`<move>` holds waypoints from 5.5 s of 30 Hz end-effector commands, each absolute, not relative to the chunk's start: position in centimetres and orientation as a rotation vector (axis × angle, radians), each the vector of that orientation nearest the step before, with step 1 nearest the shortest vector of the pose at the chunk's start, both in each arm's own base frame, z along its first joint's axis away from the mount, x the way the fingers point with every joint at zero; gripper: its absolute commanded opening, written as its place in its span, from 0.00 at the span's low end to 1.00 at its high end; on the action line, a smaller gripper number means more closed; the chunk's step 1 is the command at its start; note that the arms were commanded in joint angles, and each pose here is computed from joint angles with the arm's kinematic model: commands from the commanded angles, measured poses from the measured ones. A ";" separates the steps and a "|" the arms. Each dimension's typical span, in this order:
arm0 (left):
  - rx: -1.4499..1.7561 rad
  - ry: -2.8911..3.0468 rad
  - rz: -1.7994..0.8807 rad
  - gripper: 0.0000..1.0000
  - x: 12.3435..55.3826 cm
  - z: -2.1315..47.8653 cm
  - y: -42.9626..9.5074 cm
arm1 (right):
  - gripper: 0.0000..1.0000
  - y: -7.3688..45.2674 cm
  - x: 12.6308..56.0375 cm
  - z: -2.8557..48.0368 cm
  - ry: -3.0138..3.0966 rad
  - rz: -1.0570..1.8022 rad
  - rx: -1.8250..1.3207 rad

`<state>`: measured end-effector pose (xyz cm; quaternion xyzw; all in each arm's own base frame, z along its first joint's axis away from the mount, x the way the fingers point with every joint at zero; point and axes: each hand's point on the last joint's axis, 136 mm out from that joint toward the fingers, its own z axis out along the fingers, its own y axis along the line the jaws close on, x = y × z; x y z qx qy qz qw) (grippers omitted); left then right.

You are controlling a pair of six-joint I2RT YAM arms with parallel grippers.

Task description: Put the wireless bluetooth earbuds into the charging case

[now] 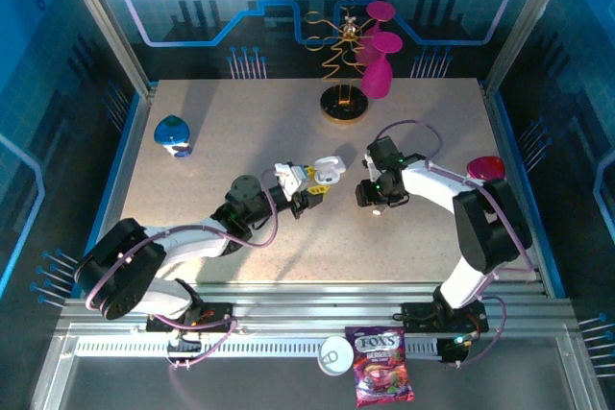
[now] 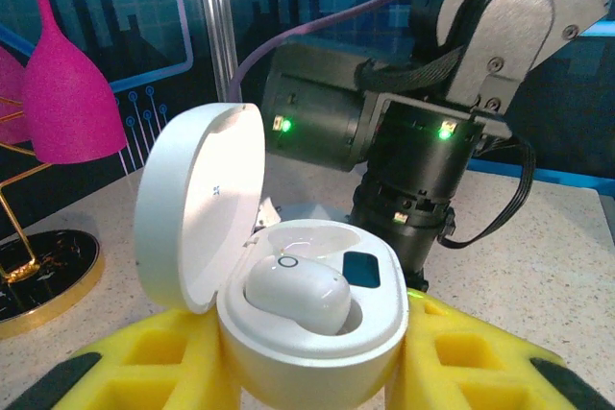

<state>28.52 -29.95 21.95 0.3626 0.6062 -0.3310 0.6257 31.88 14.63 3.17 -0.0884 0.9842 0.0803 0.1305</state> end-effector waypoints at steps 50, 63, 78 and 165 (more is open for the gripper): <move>0.872 1.356 -0.703 0.22 27.5 22.3 -29.3 | 0.32 14.1 28.7 2.4 2.980 -0.180 -0.199; 0.872 1.360 -0.698 0.22 27.6 22.1 -29.2 | 0.22 13.8 28.5 1.9 2.999 -0.213 -0.228; 0.817 1.417 -0.766 0.22 28.2 20.9 -29.1 | 0.18 14.9 29.1 6.1 2.912 0.122 -0.154; 0.948 1.290 -0.892 0.21 26.2 21.6 -30.6 | 0.82 22.3 28.9 25.8 2.278 1.091 -0.241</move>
